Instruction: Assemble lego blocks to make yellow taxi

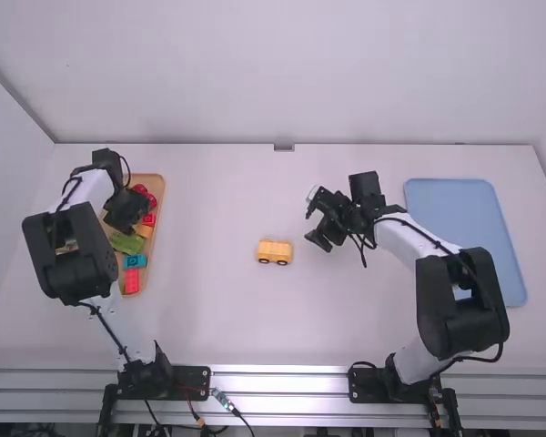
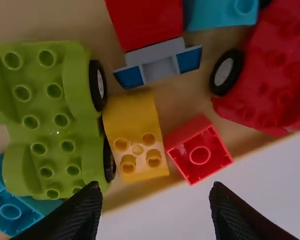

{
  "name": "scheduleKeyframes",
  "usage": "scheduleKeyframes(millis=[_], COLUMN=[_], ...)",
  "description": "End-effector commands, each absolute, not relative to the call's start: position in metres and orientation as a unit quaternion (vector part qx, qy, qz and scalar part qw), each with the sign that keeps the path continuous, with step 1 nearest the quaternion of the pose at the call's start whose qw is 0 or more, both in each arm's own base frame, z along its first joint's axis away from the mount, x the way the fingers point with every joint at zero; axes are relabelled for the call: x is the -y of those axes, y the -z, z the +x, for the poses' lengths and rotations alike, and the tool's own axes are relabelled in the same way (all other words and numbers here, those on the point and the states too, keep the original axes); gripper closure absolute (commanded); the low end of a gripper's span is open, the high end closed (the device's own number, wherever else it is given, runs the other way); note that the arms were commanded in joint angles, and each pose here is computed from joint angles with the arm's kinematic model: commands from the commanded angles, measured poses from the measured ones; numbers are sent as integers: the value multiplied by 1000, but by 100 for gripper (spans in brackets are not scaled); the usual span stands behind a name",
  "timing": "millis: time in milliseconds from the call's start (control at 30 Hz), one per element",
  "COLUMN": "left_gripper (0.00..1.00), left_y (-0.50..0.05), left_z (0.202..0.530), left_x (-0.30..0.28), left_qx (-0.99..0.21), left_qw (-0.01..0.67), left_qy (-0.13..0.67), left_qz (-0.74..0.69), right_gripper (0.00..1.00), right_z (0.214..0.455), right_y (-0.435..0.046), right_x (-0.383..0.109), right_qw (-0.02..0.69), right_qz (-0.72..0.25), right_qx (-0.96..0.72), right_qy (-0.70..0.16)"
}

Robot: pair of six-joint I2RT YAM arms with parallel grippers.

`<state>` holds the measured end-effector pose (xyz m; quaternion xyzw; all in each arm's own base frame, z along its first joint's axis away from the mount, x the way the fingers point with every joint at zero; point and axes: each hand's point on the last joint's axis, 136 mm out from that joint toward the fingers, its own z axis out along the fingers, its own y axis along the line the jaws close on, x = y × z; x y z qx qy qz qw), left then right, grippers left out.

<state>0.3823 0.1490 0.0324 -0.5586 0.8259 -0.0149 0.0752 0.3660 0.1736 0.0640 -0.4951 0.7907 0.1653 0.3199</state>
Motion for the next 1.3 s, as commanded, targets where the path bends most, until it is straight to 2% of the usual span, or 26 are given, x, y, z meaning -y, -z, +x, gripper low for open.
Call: scheduleKeyframes(millis=[0,233,267,333,367,433,600,700,800,900,1067,1133,1167,1267], left_gripper=[42,44,50,52,52,43,46,47,45,45,38,32,24,22], left_y=[-21,-5,-4,-4,-4,-5,-6,-6,-6,-6,-8,-8,-9,-10], left_z=[372,381,380,378,376,372,367,357,348,353,354,358,363,369], left_x=[-147,-140,-140,-141,-143,-145,-148,-156,-159,-160,-163,-165,-165,-167], left_qx=[-828,-827,-826,-827,-826,-826,-824,-803,-786,-799,-791,-795,-800,-805], left_qw=[62,83,82,80,79,73,67,62,55,63,71,78,85,97], left_qy=[5,45,44,34,29,19,10,-22,-48,-44,-48,-40,-36,-34], left_qz=[-558,-554,-556,-556,-557,-558,-563,-592,-615,-596,-606,-600,-593,-584], right_gripper=[1,1,1,1,1,1,1,1,1,1,1,1,1,1], right_z=[364,364,364,364,364,364,364,364,364,364,364,364,364,364], right_y=[-66,-66,-66,-66,-66,-66,-66,-66,-66,-66,-66,-66,-66,-66], right_x=[-172,-172,-172,-172,-172,-172,-172,-172,-172,-172,-172,-172,-172,-172], right_qw=[321,321,321,321,321,321,321,321,321,321,321,321,321,321], right_qz=[-494,-494,-494,-494,-494,-494,-494,-494,-494,-494,-494,-494,-494,-494], right_qx=[-791,-791,-791,-791,-791,-791,-791,-791,-791,-791,-791,-791,-791,-791], right_qy=[-164,-164,-164,-164,-164,-164,-164,-164,-164,-164,-164,-164,-164,-164])
